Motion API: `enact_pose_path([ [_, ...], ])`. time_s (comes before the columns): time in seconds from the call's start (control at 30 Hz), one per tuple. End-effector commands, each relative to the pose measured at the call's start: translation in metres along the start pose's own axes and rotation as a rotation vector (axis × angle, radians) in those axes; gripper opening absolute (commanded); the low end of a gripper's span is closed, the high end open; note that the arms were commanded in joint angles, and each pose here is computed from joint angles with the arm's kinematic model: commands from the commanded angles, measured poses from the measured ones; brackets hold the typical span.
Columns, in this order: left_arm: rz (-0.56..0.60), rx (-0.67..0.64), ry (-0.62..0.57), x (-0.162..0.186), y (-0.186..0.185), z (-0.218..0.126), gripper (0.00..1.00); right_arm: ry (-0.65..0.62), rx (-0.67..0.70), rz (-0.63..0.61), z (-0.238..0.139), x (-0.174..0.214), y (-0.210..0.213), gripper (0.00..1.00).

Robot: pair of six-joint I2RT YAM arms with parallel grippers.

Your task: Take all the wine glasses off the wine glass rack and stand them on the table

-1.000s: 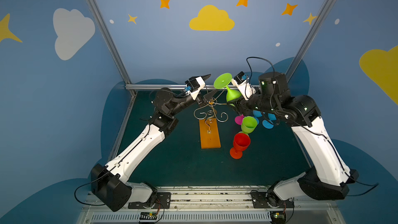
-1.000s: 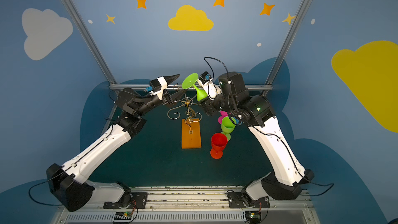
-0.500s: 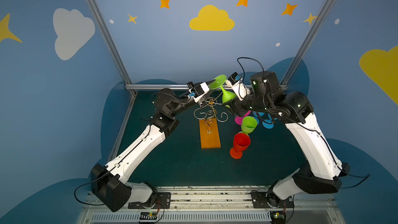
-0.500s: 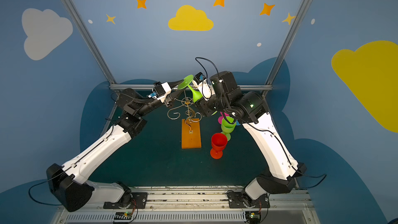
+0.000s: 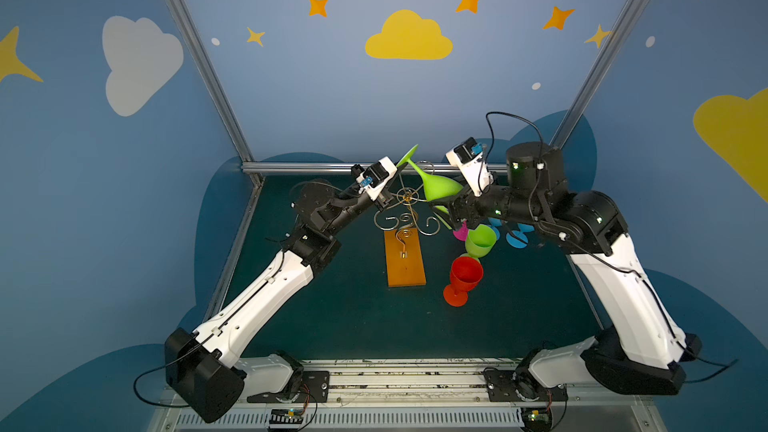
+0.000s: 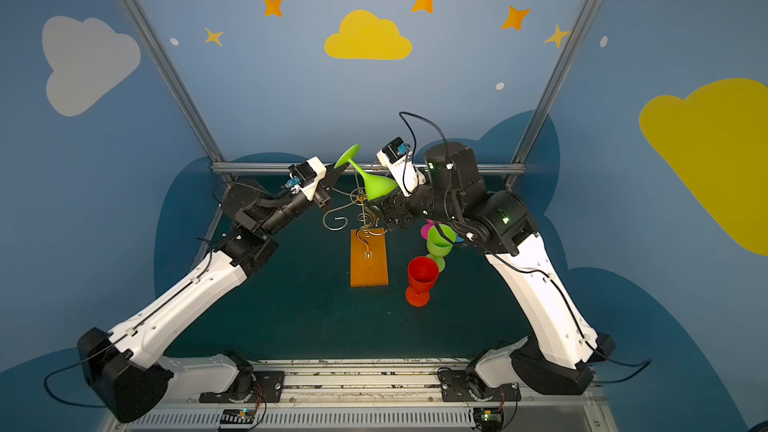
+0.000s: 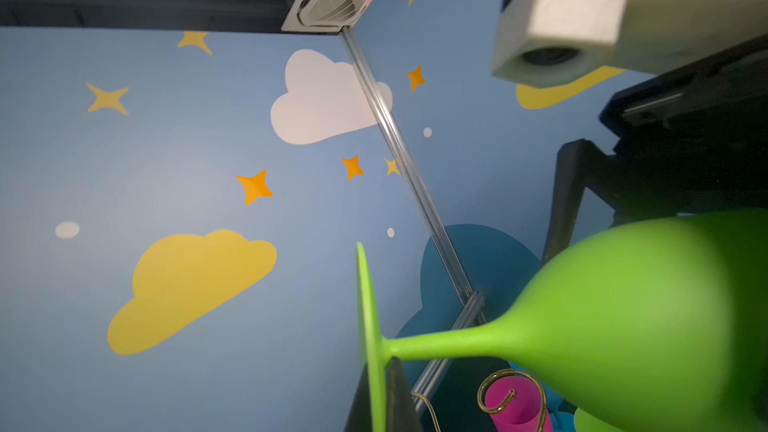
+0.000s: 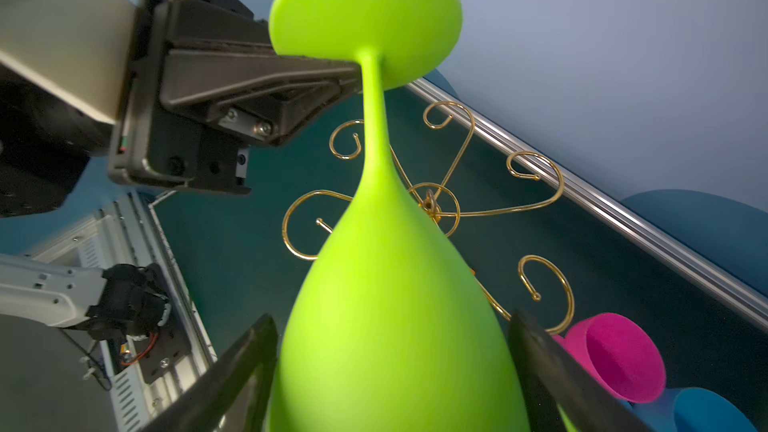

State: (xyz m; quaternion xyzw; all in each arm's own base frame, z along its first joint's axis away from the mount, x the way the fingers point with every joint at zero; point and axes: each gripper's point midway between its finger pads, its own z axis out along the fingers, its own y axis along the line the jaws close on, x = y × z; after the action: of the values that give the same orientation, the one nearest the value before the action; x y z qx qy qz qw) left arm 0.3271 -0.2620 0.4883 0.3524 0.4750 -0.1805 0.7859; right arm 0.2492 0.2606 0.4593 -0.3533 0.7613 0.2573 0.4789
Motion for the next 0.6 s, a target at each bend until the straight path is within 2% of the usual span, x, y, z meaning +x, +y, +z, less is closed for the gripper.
enact_pose_path([
  [0.0,-0.169,-0.135,-0.021,-0.016,0.025,-0.011,0.03,-0.206,-0.141,0.024,-0.022,-0.032,0.018,0.86],
  [0.13,-0.311,-0.129,0.012,-0.003,0.023,-0.013,0.03,-0.382,-0.175,0.049,-0.051,-0.046,0.016,0.86],
  [0.27,-0.388,-0.112,0.01,0.0,0.021,-0.016,0.03,-0.472,-0.146,0.058,-0.075,-0.046,0.011,0.86],
  [0.4,-0.432,-0.1,0.007,0.002,0.021,-0.018,0.03,-0.504,-0.115,0.068,-0.093,-0.039,0.01,0.85],
  [0.57,-0.452,-0.083,-0.004,0.001,0.019,-0.02,0.03,-0.496,-0.042,0.11,-0.097,-0.027,-0.002,0.77],
])
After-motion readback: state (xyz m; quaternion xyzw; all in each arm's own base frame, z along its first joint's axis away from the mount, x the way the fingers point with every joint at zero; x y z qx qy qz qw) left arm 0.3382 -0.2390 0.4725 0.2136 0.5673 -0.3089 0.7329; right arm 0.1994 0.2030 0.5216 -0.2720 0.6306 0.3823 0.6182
